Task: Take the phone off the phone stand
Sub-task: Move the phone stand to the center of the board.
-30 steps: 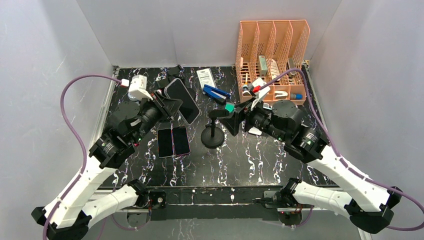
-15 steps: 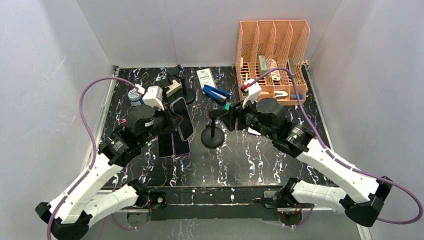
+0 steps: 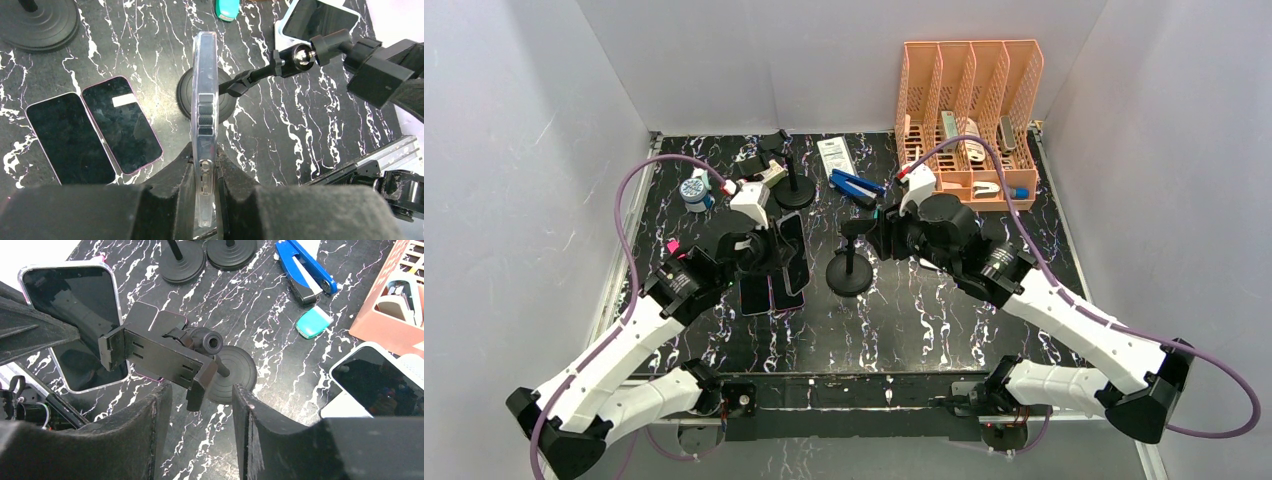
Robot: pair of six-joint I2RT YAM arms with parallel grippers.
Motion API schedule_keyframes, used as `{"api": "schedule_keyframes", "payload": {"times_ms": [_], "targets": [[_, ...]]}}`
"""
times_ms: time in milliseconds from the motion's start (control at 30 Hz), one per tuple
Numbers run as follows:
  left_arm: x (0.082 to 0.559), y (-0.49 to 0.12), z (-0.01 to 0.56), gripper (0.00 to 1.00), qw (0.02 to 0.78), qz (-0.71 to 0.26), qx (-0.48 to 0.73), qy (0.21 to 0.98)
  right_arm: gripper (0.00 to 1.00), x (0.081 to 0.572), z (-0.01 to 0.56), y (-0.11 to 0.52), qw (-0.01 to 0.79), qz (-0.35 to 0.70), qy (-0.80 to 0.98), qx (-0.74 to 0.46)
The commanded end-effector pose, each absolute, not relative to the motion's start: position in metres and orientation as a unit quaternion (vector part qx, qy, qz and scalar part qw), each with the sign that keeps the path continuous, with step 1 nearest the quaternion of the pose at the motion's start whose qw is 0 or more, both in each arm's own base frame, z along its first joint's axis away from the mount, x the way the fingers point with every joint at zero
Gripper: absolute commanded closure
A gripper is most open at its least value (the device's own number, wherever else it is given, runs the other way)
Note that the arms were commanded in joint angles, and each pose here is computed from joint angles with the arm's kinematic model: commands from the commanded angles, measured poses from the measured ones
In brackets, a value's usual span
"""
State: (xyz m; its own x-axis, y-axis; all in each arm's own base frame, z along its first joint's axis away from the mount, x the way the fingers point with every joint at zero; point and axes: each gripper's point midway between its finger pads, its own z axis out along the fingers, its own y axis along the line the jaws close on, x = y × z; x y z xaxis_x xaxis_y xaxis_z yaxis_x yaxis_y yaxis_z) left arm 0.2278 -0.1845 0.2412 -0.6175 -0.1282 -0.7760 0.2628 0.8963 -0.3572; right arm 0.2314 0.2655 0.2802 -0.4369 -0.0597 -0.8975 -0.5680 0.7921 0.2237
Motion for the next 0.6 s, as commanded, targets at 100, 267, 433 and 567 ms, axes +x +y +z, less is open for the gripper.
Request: {"api": "schedule_keyframes", "payload": {"times_ms": [100, 267, 433, 567], "targets": [[0.230, -0.191, 0.233, 1.00, 0.431, -0.231, 0.048, 0.871, 0.49, 0.241, 0.306, 0.272, 0.522, 0.268, 0.789, -0.182], [0.229, -0.193, 0.224, 1.00, 0.422, -0.230, 0.051, 0.876, 0.54, 0.244, 0.309, 0.275, 0.525, 0.269, 0.786, -0.186], [0.230, -0.196, 0.211, 1.00, 0.406, -0.222, 0.058, 0.884, 0.67, 0.244, 0.312, 0.278, 0.527, 0.269, 0.783, -0.193], [0.233, -0.201, 0.196, 1.00, 0.392, -0.217, 0.062, 0.892, 0.82, 0.243, 0.313, 0.275, 0.528, 0.267, 0.782, -0.197]]}}
